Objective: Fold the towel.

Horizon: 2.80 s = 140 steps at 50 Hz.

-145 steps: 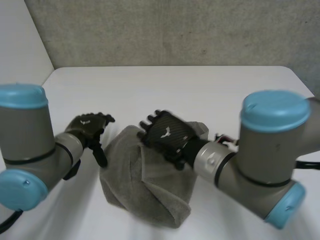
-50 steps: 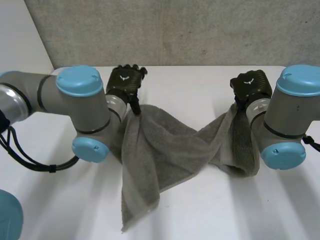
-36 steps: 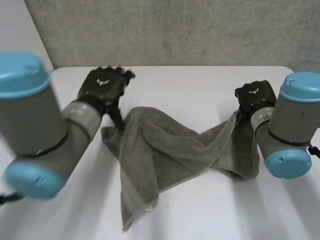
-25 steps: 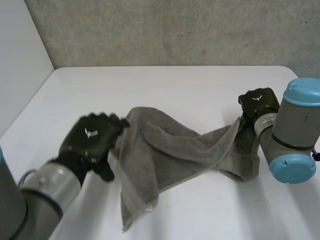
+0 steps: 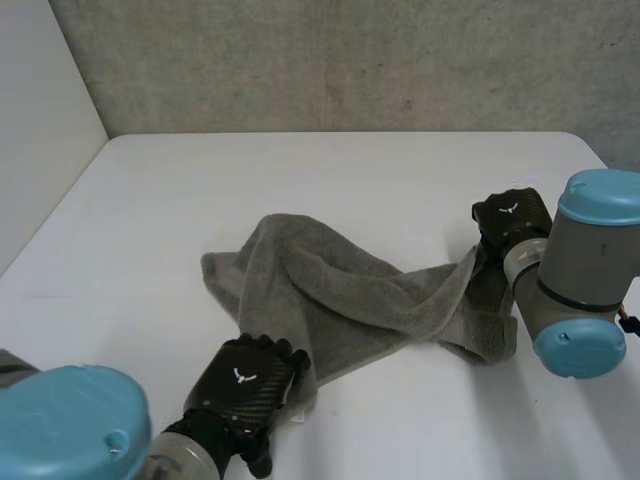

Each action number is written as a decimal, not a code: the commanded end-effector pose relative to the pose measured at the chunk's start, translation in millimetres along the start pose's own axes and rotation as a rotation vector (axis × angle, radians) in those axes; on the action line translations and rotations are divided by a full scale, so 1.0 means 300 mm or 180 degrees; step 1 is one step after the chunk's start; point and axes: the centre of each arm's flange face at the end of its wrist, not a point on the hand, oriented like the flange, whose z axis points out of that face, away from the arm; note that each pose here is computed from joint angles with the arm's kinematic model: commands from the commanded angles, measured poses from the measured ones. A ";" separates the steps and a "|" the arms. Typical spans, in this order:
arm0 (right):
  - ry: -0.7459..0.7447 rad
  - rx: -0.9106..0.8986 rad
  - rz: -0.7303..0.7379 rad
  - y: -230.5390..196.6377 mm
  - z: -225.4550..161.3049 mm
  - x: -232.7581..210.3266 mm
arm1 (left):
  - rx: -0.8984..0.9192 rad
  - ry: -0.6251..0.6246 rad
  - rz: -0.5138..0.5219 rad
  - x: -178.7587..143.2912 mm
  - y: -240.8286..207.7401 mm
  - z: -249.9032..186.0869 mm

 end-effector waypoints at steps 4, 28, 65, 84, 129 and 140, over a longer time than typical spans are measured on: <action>-0.0049 -0.0016 -0.0019 0.006 -0.007 -0.019 | 0.0091 -0.0082 0.0082 0.039 0.021 0.068; -0.0040 0.0054 -0.0172 -0.012 -0.001 -0.012 | 0.0498 -0.0592 0.0440 -0.025 -0.021 0.296; -0.0585 -0.0218 -0.0662 -0.168 -0.202 0.231 | 0.0861 -0.1042 0.0685 -0.436 -0.267 0.290; 0.1177 0.1952 -0.0408 -0.684 0.059 0.433 | 0.2734 -0.1789 0.0782 -0.675 -0.886 0.301; -0.0884 0.0005 -0.0372 0.054 -0.184 -0.048 | 0.0786 -0.1156 0.0586 -0.527 -0.026 0.406; -0.0599 0.0007 -0.0088 0.066 -0.153 0.033 | 0.0942 -0.1239 0.0599 -0.537 -0.027 0.421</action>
